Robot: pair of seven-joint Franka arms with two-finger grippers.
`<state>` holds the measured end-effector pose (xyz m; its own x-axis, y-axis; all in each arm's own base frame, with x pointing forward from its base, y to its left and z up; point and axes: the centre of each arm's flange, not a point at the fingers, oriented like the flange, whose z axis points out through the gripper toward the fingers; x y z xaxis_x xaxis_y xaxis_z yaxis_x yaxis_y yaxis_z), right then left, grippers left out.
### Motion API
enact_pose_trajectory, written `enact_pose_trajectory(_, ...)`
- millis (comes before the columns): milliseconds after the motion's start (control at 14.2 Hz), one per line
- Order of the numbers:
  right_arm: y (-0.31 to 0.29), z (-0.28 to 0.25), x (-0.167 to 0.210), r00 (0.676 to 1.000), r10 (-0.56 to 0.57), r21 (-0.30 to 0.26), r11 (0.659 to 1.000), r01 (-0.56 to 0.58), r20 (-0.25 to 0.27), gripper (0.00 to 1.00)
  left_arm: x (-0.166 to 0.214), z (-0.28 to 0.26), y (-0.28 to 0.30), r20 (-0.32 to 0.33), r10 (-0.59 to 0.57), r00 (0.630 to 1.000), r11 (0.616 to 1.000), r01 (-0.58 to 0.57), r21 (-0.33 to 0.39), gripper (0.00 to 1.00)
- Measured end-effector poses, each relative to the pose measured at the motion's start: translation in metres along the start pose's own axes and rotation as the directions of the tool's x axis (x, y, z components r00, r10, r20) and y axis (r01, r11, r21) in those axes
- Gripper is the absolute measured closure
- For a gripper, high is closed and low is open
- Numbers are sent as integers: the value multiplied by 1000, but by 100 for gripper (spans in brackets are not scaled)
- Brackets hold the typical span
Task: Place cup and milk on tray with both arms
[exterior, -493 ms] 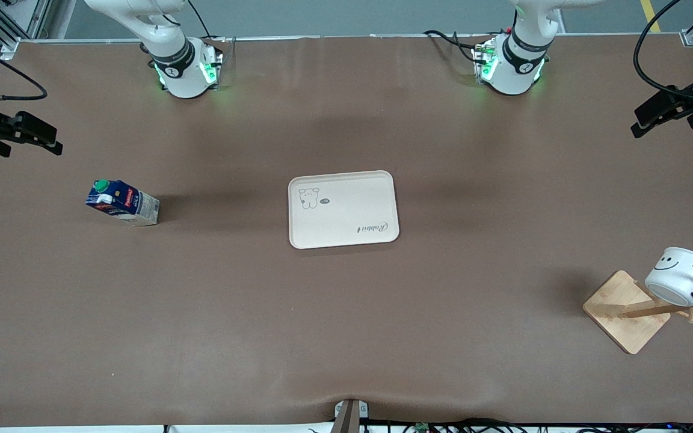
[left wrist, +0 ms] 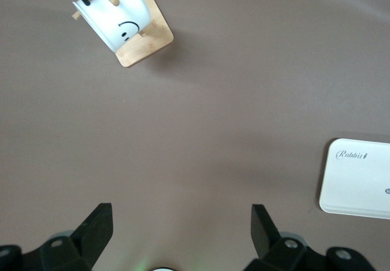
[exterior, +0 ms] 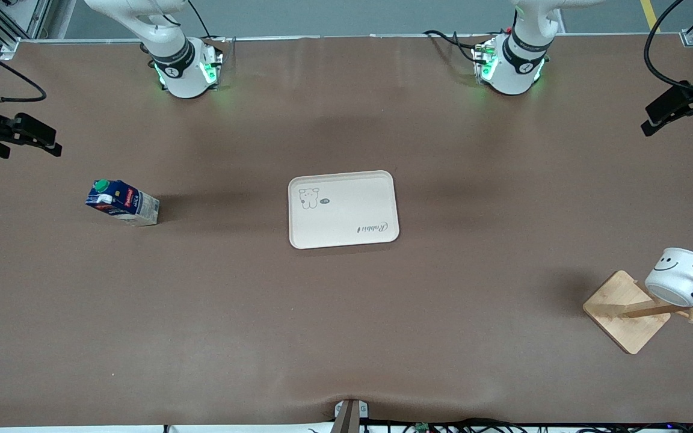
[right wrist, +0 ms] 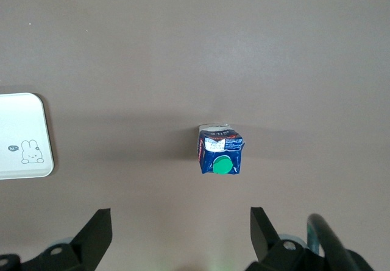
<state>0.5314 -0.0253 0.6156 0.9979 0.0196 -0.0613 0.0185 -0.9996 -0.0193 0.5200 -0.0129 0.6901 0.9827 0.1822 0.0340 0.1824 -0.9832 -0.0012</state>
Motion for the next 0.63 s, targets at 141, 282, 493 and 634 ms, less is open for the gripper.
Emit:
enact_pose_trajectory(141, 0, 11, 6, 1000, 0, 1, 1000, 0, 23, 0, 5, 1, -21, -7, -22, 1000, 1000, 22, -2, 0)
enact_pose_trajectory(282, 0, 29, 16, 998, -1, 2, 1000, 1, 55, 0, 18, 8, -51, -46, -40, 998, 999, 40, -6, 0)
enact_pose_trajectory(493, 0, 45, 26, 997, -2, 1, 1000, 2, 81, 0, 39, 48, -106, -116, -36, 993, 998, 29, -60, 0)
enact_pose_trajectory(634, 2, 54, 31, 995, 0, 0, 1000, 0, 98, 0, 46, 87, -139, -152, -60, 986, 993, 43, -114, 0)
